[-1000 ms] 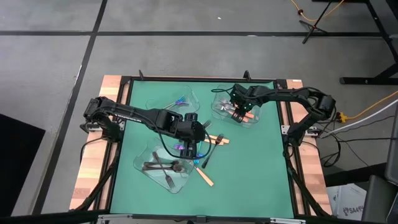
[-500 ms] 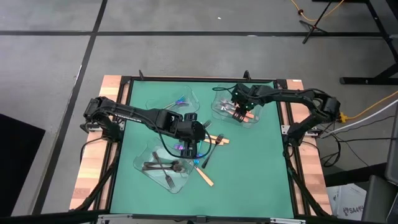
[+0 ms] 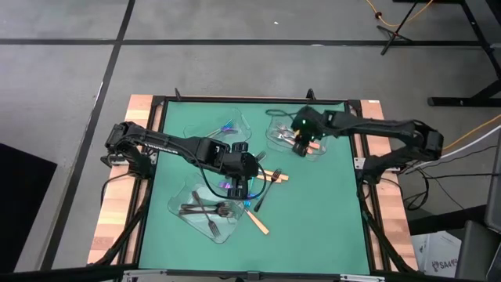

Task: Sort silverware by color (type)
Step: Put the blue fork into the top left transparent bin

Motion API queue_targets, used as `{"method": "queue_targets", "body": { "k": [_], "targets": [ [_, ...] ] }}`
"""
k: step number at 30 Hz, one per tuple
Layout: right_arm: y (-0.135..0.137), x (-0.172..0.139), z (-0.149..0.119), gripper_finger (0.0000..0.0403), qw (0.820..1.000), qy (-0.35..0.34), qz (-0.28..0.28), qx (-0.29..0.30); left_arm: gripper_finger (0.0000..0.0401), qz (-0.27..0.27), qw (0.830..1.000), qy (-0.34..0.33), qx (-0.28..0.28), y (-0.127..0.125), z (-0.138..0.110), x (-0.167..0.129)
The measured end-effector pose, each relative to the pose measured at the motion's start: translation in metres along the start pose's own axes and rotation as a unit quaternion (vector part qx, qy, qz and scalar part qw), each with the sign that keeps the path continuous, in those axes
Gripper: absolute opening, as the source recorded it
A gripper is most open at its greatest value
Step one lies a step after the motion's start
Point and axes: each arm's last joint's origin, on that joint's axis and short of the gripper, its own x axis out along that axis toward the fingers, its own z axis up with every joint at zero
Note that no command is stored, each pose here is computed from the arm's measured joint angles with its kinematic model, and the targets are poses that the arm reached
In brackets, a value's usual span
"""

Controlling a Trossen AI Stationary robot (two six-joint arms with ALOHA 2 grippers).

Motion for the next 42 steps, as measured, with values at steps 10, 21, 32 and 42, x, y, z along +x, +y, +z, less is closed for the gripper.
{"method": "queue_targets", "body": {
  "k": [10, 21, 32, 42],
  "targets": [
    [0.069, -0.007, 0.004, 0.0136, 0.990, -0.065, 0.072, -0.107, 0.0095, 0.000, 1.000, 0.000, -0.027, 0.000, 0.000, 0.000],
    [0.108, -0.013, -0.008, 0.0136, 0.979, -0.074, 0.079, -0.170, 0.0095, 0.002, 0.997, 0.009, -0.073, -0.001, 0.000, 0.009],
    [0.120, -0.016, -0.012, 0.0136, 0.975, -0.078, 0.089, -0.189, 0.0095, 0.013, 0.985, 0.028, -0.169, -0.007, 0.000, 0.040],
    [0.119, -0.015, -0.012, 0.0136, 0.976, -0.076, 0.088, -0.186, 0.0095, 0.025, 0.971, 0.049, -0.233, -0.009, -0.004, 0.056]
  ]
}}
